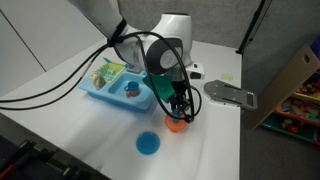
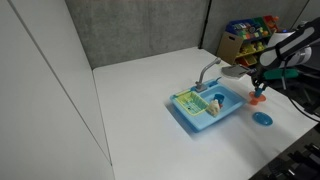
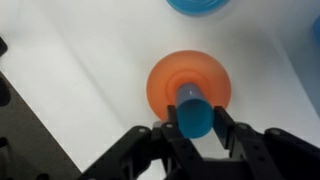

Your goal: Put the blue cup on the orange plate

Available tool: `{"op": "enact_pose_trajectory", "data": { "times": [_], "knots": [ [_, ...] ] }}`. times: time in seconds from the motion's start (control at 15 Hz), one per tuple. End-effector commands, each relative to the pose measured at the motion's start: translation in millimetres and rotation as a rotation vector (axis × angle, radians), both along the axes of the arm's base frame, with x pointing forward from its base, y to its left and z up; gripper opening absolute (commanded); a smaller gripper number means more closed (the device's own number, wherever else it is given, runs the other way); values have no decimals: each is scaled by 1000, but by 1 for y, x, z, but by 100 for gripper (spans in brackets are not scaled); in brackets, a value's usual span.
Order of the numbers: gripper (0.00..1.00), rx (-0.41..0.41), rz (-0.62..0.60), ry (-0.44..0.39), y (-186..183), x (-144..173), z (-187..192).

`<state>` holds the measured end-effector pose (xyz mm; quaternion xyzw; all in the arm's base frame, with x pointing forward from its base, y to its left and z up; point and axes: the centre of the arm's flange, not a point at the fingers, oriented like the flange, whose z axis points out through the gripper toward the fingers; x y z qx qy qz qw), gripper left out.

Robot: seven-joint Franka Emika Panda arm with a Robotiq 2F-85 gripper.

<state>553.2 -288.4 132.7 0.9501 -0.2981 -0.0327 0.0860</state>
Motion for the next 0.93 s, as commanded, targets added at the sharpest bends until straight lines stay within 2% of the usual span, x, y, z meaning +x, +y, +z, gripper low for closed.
{"op": "enact_pose_trajectory", "data": {
  "times": [0.0, 0.07, 0.13, 0.2, 0.53, 0.87],
  "knots": [
    [16, -1, 2, -1, -3, 5, -1],
    [30, -1, 2, -1, -3, 5, -1],
    [66, -2, 2, 0, -3, 5, -2],
    [66, -2, 2, -1, -2, 5, -2],
    [100, 1, 4, -8, -2, 4, 3],
    [100, 9, 25, -10, 4, 2, 39]
  ]
}}
